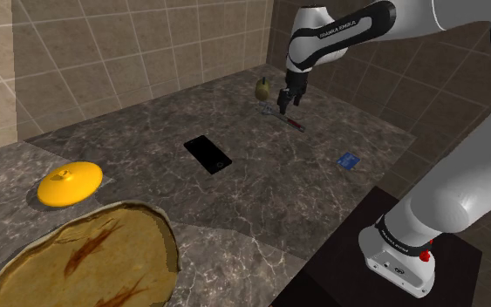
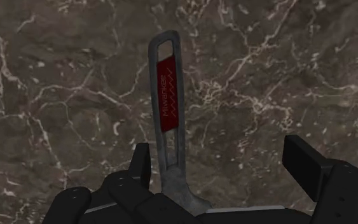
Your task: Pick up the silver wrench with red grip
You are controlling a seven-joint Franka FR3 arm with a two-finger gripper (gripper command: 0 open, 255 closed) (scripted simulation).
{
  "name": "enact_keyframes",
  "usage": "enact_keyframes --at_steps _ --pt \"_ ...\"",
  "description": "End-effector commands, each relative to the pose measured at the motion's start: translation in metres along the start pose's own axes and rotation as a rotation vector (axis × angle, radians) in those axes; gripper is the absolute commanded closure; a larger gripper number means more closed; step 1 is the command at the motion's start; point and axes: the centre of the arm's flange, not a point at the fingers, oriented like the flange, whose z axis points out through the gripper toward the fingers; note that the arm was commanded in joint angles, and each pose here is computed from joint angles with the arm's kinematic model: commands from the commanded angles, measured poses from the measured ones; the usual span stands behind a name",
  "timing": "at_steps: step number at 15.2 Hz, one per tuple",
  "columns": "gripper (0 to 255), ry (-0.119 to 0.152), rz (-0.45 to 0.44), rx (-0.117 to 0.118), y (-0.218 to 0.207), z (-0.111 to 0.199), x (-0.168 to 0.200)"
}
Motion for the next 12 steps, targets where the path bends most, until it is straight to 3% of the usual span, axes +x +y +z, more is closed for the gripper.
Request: enact_keyframes --at_steps 1,5,12 --pt "0 0.006 0.002 -0.004 0.01 0.014 0.021" --pt "0 0.015 0.006 -0.011 0.032 0.038 0.055" --pt "0 0.015 0.006 -0.011 0.032 0.075 0.055"
